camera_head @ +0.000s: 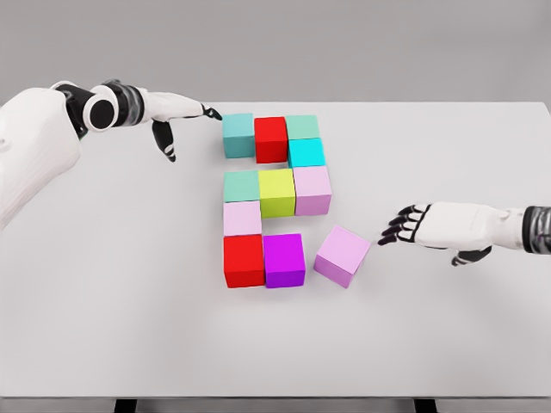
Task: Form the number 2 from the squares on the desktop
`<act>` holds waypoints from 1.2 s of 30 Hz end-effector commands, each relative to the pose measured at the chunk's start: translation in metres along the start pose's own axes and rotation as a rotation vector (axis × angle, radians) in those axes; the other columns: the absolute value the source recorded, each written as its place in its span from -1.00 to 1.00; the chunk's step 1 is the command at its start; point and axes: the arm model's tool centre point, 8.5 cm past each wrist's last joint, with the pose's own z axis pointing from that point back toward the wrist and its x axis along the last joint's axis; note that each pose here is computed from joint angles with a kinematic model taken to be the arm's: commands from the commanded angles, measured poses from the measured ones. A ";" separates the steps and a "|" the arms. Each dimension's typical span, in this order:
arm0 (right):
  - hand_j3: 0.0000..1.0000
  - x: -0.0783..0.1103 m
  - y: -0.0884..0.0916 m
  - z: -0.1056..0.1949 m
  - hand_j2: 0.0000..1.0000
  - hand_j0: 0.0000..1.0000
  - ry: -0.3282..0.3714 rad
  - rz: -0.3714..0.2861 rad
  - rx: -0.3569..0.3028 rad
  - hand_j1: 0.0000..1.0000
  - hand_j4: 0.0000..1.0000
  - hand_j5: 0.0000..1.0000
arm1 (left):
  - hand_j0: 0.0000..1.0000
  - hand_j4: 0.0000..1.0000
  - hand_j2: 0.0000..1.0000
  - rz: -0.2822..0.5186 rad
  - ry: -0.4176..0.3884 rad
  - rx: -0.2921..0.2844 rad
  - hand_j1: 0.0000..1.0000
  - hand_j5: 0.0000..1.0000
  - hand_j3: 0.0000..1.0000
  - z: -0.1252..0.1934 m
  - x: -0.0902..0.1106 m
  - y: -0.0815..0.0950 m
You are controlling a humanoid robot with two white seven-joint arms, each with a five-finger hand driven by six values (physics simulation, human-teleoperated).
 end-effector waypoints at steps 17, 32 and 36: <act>1.00 0.023 0.006 0.002 1.00 1.00 -0.047 0.014 0.008 1.00 1.00 1.00 | 1.00 1.00 1.00 -0.003 -0.005 0.008 1.00 1.00 1.00 0.002 0.001 0.002; 1.00 0.021 -0.017 -0.005 1.00 1.00 -0.063 0.033 -0.053 1.00 1.00 1.00 | 1.00 1.00 1.00 -0.020 -0.026 0.011 1.00 1.00 1.00 0.002 0.007 0.003; 1.00 0.021 -0.020 -0.006 1.00 1.00 -0.066 0.037 -0.057 1.00 1.00 1.00 | 1.00 1.00 1.00 -0.020 -0.028 0.009 1.00 1.00 1.00 0.001 0.008 0.002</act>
